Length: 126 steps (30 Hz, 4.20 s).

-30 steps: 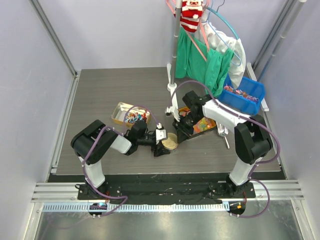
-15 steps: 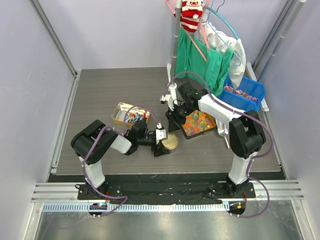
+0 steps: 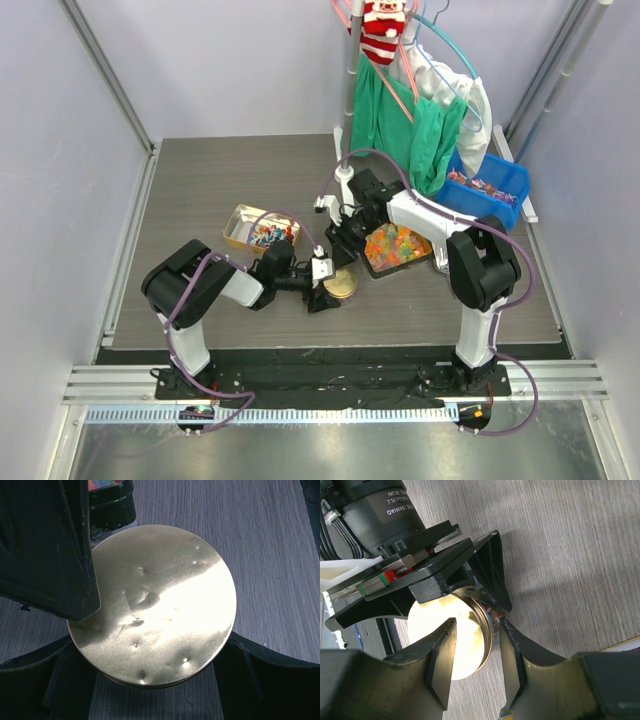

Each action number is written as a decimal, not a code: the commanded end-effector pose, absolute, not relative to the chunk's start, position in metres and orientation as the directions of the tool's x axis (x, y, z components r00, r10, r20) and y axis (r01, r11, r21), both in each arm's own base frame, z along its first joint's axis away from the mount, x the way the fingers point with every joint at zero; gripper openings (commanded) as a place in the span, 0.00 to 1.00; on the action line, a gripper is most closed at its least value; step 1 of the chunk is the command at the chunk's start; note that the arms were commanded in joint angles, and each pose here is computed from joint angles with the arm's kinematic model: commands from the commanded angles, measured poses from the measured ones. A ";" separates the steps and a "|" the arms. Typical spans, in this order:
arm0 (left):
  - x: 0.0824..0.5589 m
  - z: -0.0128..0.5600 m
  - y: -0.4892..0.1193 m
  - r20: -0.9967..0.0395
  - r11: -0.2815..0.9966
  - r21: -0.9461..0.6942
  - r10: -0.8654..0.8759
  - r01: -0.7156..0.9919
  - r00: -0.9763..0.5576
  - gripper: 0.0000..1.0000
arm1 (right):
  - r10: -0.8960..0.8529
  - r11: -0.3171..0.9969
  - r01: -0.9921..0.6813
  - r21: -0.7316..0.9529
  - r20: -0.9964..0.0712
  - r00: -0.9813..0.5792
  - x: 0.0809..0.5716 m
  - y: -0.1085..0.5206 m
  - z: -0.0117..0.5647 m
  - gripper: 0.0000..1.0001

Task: Pack the candies
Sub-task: Screw the bottle lid onto the packing bottle, then reset both arms

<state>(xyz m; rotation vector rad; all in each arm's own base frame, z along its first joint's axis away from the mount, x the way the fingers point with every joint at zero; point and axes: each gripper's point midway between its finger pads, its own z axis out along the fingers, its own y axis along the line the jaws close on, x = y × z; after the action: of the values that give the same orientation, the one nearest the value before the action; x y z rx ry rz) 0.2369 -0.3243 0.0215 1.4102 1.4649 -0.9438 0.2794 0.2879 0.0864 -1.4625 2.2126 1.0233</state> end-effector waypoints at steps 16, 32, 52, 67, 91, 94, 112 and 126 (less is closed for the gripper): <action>0.246 0.011 -0.318 -0.926 0.109 0.044 0.376 0.993 0.000 0.51 | -0.706 0.183 -0.899 0.397 -0.583 -0.401 0.261 0.278 0.092 0.17; 0.246 0.010 -0.318 -0.926 0.110 0.041 0.378 0.993 -0.004 0.51 | -0.768 0.176 -0.876 0.449 -0.495 -0.408 0.225 0.251 0.073 0.07; 0.246 0.010 -0.318 -0.925 0.113 0.038 0.380 0.993 -0.008 0.50 | -0.790 0.154 -0.863 0.482 -0.464 -0.401 0.200 0.239 0.070 0.05; 0.247 0.009 -0.318 -0.924 0.114 0.035 0.383 0.993 -0.012 0.51 | -0.814 0.124 -0.863 0.489 -0.448 -0.371 0.184 0.240 0.065 0.01; 0.246 0.011 -0.319 -0.923 0.101 0.035 0.384 0.994 -0.007 0.59 | -0.786 0.137 -0.983 0.122 -0.591 -0.183 0.230 0.223 0.148 0.83; 0.241 0.008 -0.318 -0.920 0.075 0.026 0.391 0.997 -0.006 0.64 | -0.773 0.175 -0.984 0.032 -0.615 -0.157 0.242 0.212 0.155 1.00; 0.202 0.038 -0.308 -0.893 -0.166 -0.065 0.449 0.984 0.016 1.00 | -0.666 0.399 -0.882 -0.251 -0.741 -0.090 0.276 0.175 0.207 1.00; 0.165 0.166 -0.259 -0.820 -0.432 -0.462 0.542 0.775 -0.186 1.00 | -0.582 0.438 -0.869 -0.230 -0.810 -0.078 0.275 0.179 0.227 1.00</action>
<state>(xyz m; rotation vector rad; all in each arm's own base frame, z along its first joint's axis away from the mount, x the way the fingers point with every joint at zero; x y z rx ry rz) 0.2104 -0.2985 0.1033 2.0168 1.3809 -1.2786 0.2696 0.1743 0.1942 -1.3332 1.8732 0.3769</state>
